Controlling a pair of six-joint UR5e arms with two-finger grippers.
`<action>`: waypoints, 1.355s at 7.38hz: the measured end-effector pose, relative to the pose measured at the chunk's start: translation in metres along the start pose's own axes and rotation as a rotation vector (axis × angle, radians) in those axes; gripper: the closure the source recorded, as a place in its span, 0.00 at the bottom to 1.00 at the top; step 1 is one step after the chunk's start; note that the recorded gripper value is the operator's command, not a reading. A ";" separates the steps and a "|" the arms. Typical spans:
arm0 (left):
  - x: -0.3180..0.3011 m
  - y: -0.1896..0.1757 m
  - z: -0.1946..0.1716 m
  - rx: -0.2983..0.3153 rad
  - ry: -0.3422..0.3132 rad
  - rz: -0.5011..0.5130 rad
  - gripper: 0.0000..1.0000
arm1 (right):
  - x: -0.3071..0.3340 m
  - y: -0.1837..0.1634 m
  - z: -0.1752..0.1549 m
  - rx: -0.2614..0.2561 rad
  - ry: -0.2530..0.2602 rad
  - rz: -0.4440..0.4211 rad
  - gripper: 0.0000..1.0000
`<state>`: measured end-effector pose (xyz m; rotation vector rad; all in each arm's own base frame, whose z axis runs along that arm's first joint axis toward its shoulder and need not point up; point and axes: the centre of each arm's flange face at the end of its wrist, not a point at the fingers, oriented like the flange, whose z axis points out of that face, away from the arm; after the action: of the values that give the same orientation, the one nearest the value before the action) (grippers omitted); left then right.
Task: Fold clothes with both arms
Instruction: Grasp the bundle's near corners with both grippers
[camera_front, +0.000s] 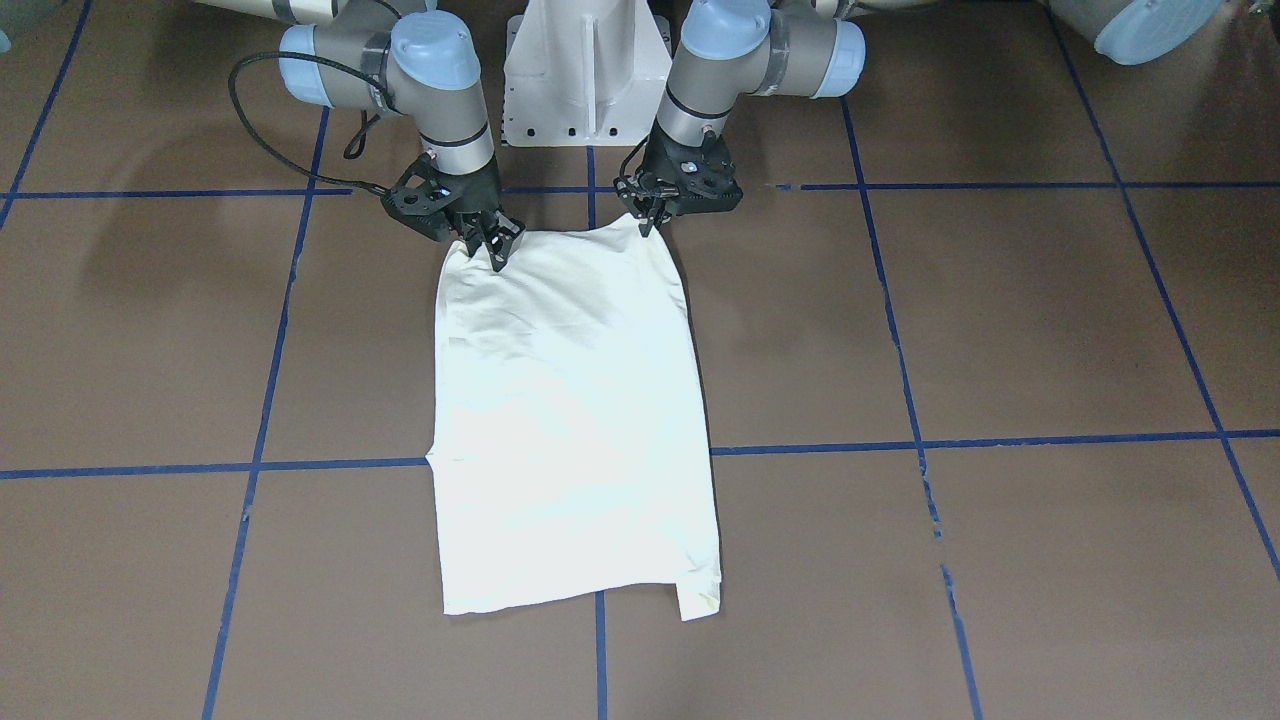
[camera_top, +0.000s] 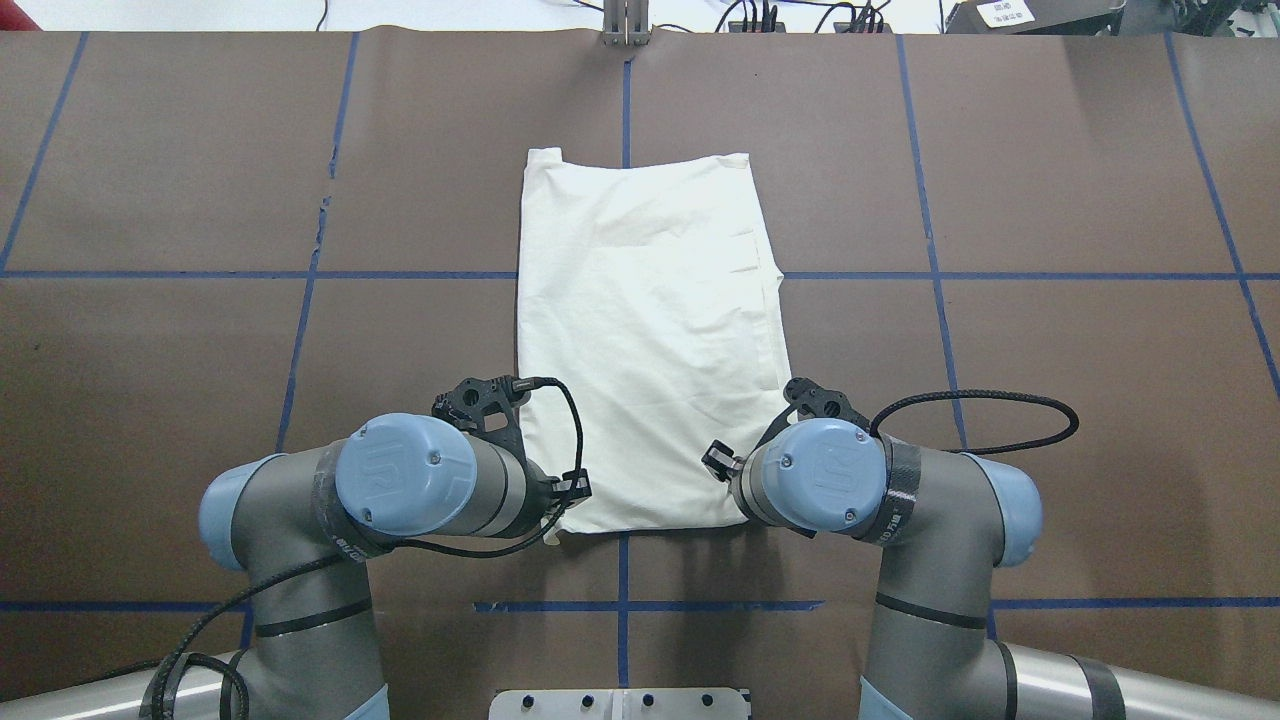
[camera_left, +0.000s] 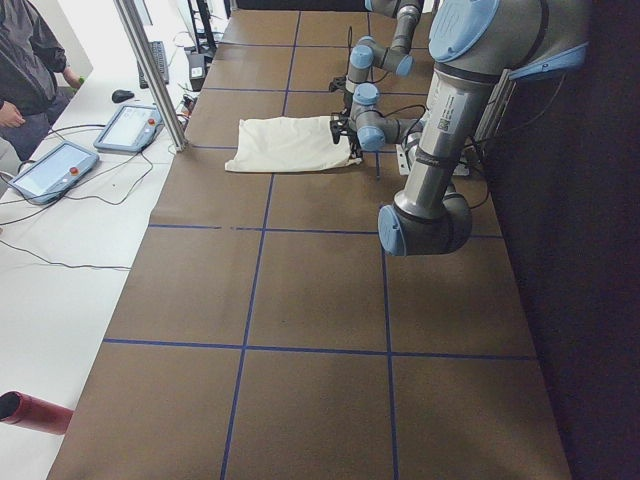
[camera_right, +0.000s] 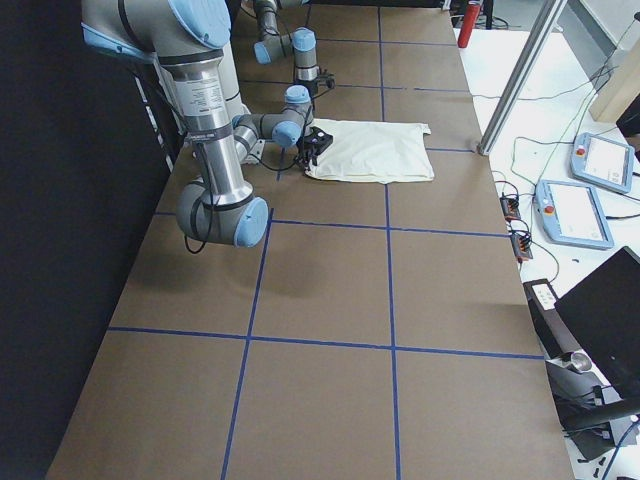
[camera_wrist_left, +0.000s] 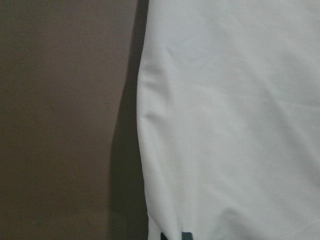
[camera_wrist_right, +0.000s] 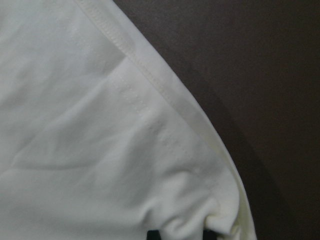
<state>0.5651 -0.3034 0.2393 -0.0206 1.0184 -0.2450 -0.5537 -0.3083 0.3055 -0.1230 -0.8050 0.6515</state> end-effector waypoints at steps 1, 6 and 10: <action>0.000 0.000 0.000 0.000 0.000 0.000 1.00 | -0.002 0.000 -0.001 -0.001 -0.002 -0.002 1.00; 0.003 0.002 -0.011 -0.005 0.017 -0.002 1.00 | -0.005 0.001 -0.010 -0.012 -0.025 -0.019 1.00; -0.012 0.026 -0.048 -0.035 0.060 -0.018 1.00 | 0.018 0.052 -0.051 -0.105 -0.077 -0.086 1.00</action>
<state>0.5239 -0.2715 0.2205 -0.0546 1.0830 -0.2452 -0.5345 -0.2494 0.2639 -0.1589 -0.9139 0.5348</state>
